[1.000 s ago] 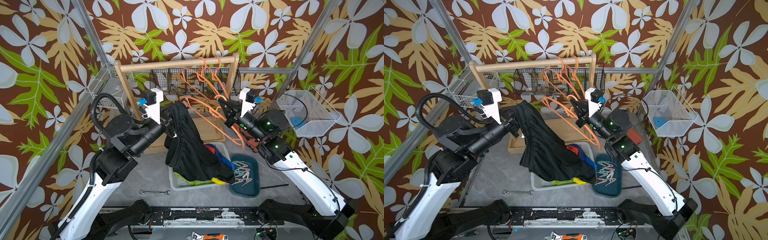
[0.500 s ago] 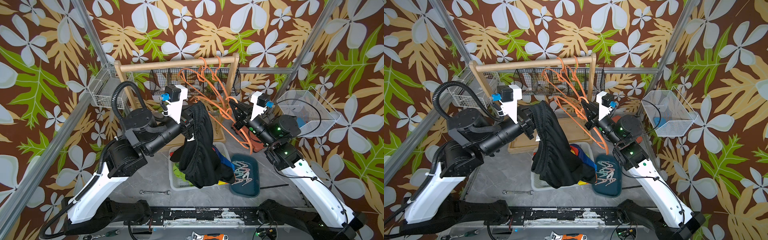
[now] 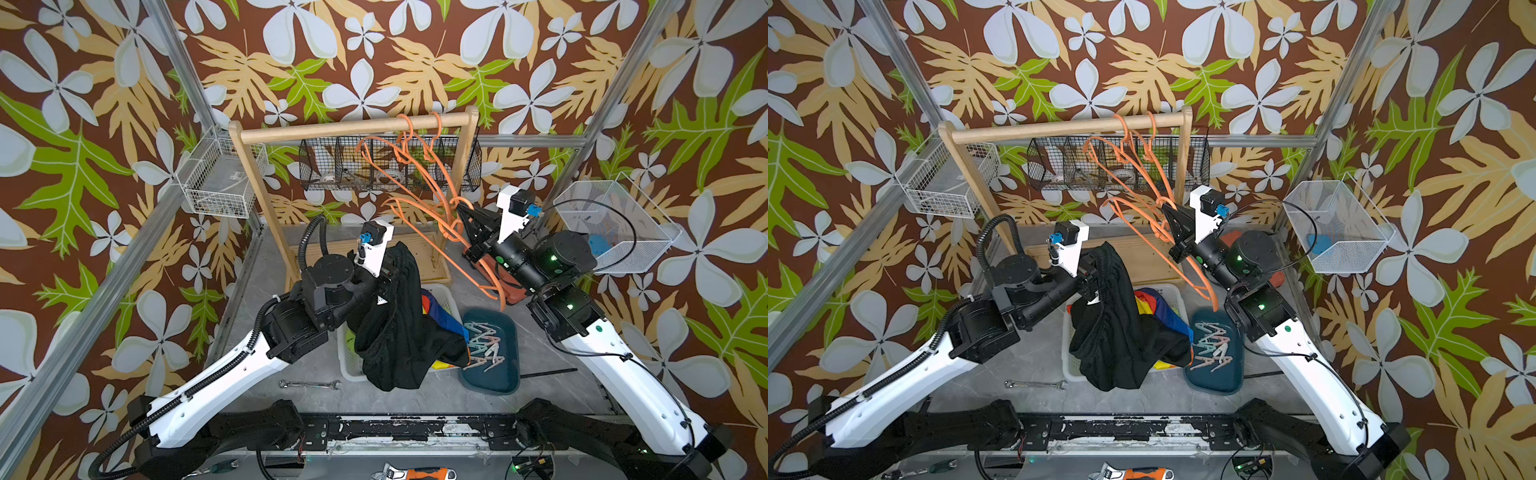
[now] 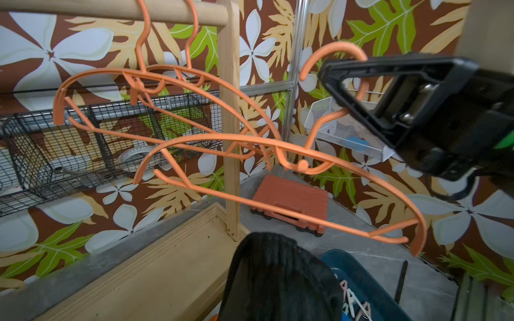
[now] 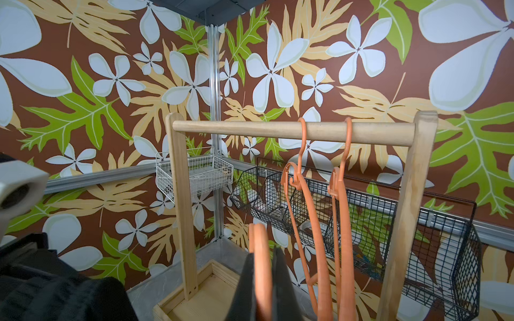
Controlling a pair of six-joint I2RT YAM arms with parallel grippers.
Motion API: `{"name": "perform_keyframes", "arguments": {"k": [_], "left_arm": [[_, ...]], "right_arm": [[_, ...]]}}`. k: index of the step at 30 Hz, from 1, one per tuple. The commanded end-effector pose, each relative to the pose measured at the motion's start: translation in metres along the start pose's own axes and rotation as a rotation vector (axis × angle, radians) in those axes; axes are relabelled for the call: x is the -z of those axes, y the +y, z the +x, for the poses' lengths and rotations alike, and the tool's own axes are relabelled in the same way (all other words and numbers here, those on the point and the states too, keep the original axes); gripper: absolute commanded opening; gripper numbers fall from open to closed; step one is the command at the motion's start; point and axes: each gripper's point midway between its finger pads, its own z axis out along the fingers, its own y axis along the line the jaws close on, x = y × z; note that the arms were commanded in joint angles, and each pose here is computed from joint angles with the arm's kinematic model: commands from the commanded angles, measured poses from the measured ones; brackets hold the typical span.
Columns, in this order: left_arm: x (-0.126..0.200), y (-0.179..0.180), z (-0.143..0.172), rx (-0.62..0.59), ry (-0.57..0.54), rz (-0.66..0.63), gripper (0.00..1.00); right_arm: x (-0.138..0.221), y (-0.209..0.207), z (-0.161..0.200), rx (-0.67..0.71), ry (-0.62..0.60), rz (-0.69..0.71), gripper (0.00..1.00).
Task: Remove the clothespins securing shorts to the hanger
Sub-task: Place the shorts in the basket.
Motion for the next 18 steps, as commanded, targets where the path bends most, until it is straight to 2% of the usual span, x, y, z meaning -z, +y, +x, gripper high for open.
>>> {"name": "perform_keyframes", "arguments": {"k": [1,5,7,14,18], "left_arm": [[-0.003,0.024,-0.02,0.026,-0.095,-0.056,0.0],[0.002,0.078,-0.029,0.038,-0.136,-0.152,0.0],[0.004,0.091,-0.032,0.02,-0.15,-0.185,0.0],[-0.011,0.1,-0.03,-0.06,-0.123,-0.237,0.0],[-0.019,0.086,-0.03,-0.01,-0.119,-0.146,0.0]], "right_arm": [[0.001,-0.002,-0.008,0.011,-0.024,0.011,0.0],[0.002,-0.002,-0.008,0.017,-0.023,0.012,0.0],[0.002,-0.002,-0.009,0.019,-0.025,0.012,0.0],[0.001,-0.002,-0.008,0.025,-0.026,0.009,0.0],[0.002,-0.001,-0.006,0.026,-0.02,0.006,0.0]]}}
